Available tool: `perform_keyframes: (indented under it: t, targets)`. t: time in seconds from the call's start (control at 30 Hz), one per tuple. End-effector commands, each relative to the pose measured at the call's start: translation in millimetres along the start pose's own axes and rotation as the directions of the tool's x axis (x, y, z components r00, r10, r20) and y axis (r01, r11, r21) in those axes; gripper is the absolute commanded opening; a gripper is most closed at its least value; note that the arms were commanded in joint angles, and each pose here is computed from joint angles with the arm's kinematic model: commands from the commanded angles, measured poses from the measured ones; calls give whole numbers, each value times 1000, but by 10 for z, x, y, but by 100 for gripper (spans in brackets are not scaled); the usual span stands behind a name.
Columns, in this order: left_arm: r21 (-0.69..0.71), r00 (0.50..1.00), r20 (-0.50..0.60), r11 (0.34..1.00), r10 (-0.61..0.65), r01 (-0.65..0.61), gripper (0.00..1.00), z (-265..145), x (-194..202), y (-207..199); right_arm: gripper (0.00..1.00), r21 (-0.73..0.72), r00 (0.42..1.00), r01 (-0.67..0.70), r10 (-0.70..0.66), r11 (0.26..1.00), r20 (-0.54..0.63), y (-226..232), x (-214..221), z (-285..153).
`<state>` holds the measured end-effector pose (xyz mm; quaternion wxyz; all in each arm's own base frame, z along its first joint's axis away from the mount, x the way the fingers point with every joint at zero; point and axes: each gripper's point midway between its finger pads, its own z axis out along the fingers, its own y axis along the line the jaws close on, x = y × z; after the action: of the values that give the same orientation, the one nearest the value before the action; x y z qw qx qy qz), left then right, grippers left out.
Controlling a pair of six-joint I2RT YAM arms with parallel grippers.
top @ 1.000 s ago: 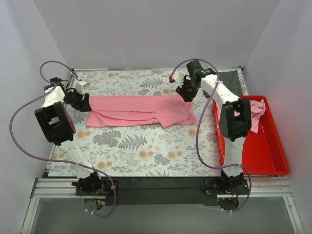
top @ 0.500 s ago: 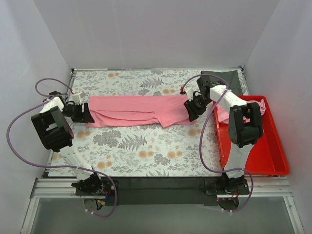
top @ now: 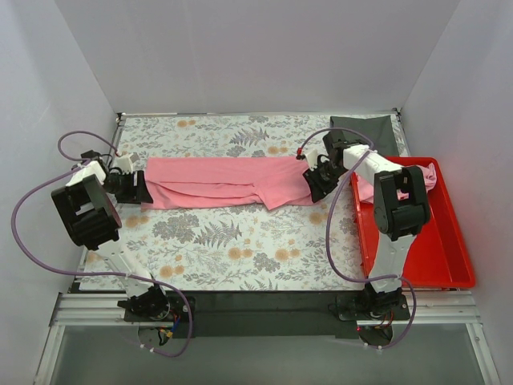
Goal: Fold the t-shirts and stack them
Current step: Fold the tshirt
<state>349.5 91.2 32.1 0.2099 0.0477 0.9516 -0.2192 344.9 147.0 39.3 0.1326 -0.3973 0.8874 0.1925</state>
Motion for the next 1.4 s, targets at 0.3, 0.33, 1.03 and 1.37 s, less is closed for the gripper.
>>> perform_keyframes:
  t: [0.3,0.33,1.03,1.37]
  targets:
    - [-34,999,-27,999,25,-26,50,-17,27,116,11,-13,1000,-9,9,1000,8,-21,2,74]
    - [-25,999,-33,1000,18,-19,45,-2,60,98,9,-9,1000,-9,9,1000,5,-27,6,73]
    - [-94,989,-123,991,85,-97,0,-331,72,156,1,62,996,-4,10,998,-89,-122,326,-328]
    - [-106,981,-176,990,78,-97,0,-315,406,141,1,4,985,-52,52,999,-166,158,721,-303]
